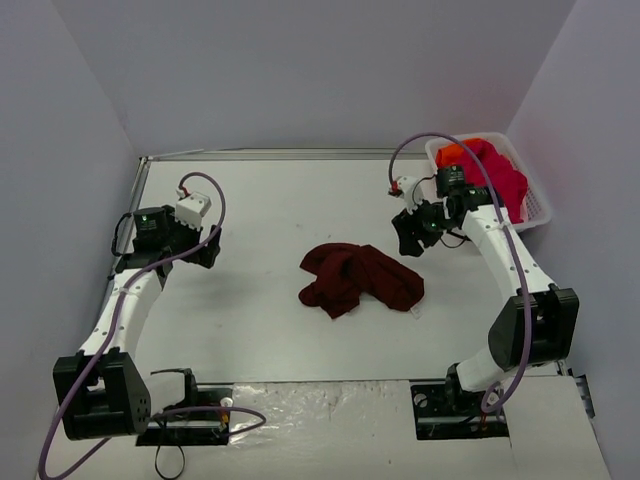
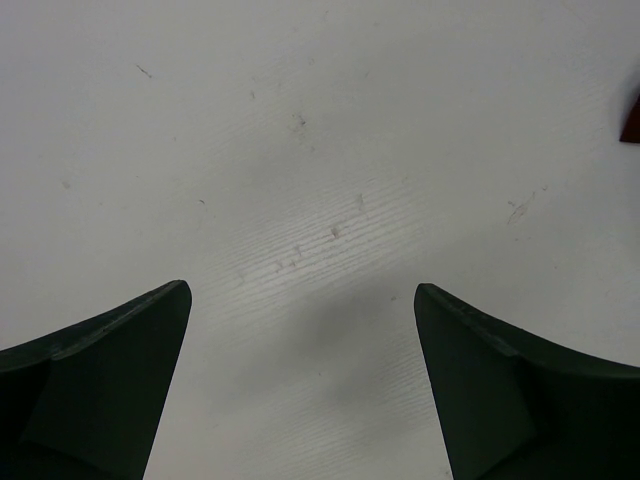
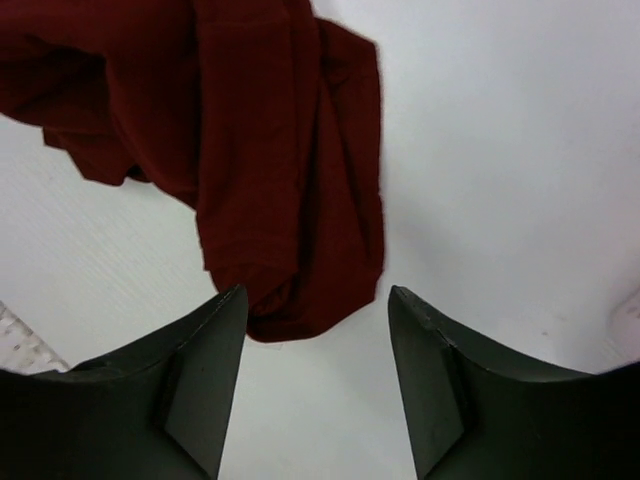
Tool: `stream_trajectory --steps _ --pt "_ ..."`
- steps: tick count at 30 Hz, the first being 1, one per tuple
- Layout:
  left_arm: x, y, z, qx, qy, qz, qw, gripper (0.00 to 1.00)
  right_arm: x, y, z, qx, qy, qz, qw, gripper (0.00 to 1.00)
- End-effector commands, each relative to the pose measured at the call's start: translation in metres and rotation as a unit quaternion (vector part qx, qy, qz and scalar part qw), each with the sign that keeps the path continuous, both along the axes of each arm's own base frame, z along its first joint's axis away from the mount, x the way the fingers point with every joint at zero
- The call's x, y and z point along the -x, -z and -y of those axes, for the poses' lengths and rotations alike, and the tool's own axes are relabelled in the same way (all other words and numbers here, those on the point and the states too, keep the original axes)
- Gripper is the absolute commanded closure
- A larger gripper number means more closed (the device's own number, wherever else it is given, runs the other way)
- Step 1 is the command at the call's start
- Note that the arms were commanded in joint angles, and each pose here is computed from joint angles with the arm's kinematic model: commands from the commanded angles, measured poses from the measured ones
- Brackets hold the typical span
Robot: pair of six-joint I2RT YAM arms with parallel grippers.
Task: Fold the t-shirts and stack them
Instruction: Move the tshirt to the center of the board
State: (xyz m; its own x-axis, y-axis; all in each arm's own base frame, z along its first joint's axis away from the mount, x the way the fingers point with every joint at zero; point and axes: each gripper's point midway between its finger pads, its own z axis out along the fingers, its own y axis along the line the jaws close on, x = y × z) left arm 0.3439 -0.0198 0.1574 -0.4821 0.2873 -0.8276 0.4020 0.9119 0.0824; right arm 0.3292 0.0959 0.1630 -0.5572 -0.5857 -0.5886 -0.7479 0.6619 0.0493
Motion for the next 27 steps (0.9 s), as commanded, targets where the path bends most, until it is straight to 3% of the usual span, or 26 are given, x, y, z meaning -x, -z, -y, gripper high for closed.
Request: stream_trajectory --steps 1,3,11,23,25,27 --pt "-0.006 -0.007 0.003 0.002 0.017 0.013 1.0 0.06 0.039 0.022 -0.011 -0.002 -0.045 -0.073 0.996 0.47" --pt "-0.006 -0.005 0.005 0.005 0.023 0.007 1.0 0.06 0.052 0.038 -0.01 0.013 -0.056 -0.099 0.993 0.53" --pt "-0.002 -0.002 0.011 0.012 0.039 -0.007 0.999 0.06 0.079 0.088 -0.006 0.052 -0.086 -0.171 0.98 0.54" --pt "-0.001 0.005 0.011 0.012 0.04 -0.017 0.999 0.06 0.069 0.123 -0.005 0.063 -0.076 -0.194 0.976 0.5" --pt "-0.002 0.006 0.011 0.012 0.04 -0.019 0.999 0.06 0.067 0.124 -0.007 0.058 -0.078 -0.196 0.976 0.51" --pt "-0.001 0.007 0.011 0.012 0.041 -0.02 0.999 0.06 0.066 0.128 -0.009 0.056 -0.079 -0.203 0.974 0.58"
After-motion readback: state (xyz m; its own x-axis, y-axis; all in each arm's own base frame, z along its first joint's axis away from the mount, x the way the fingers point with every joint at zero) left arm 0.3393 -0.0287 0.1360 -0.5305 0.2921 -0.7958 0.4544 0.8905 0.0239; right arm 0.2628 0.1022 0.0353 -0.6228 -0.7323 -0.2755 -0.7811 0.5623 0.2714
